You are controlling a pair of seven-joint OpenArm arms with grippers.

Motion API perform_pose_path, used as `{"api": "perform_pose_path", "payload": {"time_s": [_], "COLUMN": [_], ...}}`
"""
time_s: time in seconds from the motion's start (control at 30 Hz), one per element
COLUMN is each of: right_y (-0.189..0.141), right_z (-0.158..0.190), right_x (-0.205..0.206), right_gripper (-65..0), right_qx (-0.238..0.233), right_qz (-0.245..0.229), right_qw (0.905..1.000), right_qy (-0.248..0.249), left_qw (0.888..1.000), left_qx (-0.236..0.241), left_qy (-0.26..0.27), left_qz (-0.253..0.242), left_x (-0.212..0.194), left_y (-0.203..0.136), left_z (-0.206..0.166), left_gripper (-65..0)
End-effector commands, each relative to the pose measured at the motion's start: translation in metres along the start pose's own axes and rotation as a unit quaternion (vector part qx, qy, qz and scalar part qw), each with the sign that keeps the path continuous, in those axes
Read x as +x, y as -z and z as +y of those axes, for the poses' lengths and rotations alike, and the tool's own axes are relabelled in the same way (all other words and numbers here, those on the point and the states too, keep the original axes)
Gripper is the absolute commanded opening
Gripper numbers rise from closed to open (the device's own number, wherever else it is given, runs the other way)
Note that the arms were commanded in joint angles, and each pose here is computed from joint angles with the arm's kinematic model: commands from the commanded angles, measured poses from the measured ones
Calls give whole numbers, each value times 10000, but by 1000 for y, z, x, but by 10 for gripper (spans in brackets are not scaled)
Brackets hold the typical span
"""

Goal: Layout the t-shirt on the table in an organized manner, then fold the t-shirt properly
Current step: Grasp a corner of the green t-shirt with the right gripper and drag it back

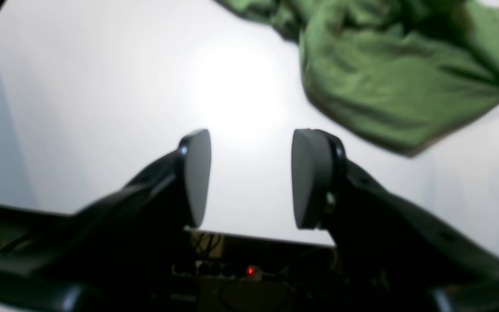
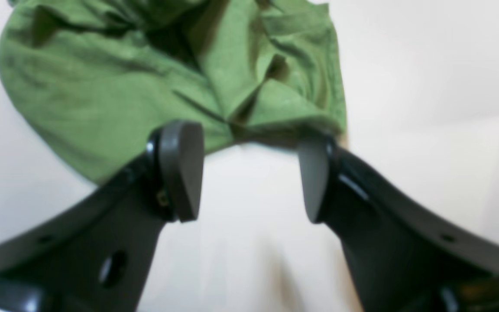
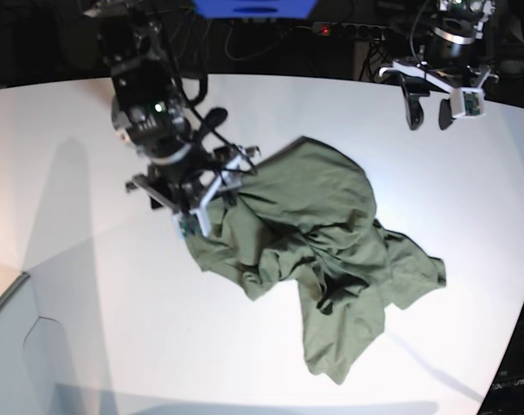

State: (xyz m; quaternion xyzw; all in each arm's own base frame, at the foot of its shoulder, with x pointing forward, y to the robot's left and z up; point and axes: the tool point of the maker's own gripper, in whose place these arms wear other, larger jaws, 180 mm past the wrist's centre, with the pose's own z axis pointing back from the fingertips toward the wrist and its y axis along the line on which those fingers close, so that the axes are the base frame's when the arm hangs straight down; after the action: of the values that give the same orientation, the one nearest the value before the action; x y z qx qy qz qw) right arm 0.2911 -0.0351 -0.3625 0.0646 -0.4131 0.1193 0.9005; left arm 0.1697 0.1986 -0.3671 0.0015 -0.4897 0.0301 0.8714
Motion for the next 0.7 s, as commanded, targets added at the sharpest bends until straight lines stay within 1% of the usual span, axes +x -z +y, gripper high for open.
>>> {"api": "perform_pose_path", "payload": {"time_s": [0.0,0.07,0.13,0.2,0.23,0.37,0.43,0.53,0.6,0.67], "right_y": [6,21,37,49,55,72,76,79,77,72], "right_z": [-5,-11,-17,-23,-28,-41,-51,-56,-61,-59], "right_x": [10,14,11,7,5,-5,-17,-31,-41,-57], "right_gripper": [-307,-307,-307,-307,-307,-306,-306,-315,-373,-490], "right_qx": [-49,-103,-152,-202,-249,-347,-420,-447,-476,-458], "right_qz": [-114,-42,129,278,338,328,439,557,673,779], "right_qw": [9999,9999,9996,9992,9988,9983,9973,9965,9954,9948], "right_qy": [-71,-133,-179,-222,-265,-344,-409,-431,-497,-476], "left_qw": [9999,9999,9999,9999,9999,9999,9999,9999,9999,9998], "left_qx": [-31,-29,-29,-23,-23,-14,-12,3,10,24], "left_qy": [21,13,14,-9,-9,-17,-25,-24,-26,-28], "left_qz": [-156,-148,-140,-140,-140,-140,-140,-142,-157,-172], "left_x": [9,8,7,7,7,7,7,7,8,9], "left_y": [-3,-3,-3,-3,-3,-3,-3,-3,-3,-2], "left_z": [-1,-1,-1,-1,-1,-1,-1,-1,0,0], "left_gripper": [-353,-325,-285,-264,-263,-265,-265,-265,-266,-266]}}
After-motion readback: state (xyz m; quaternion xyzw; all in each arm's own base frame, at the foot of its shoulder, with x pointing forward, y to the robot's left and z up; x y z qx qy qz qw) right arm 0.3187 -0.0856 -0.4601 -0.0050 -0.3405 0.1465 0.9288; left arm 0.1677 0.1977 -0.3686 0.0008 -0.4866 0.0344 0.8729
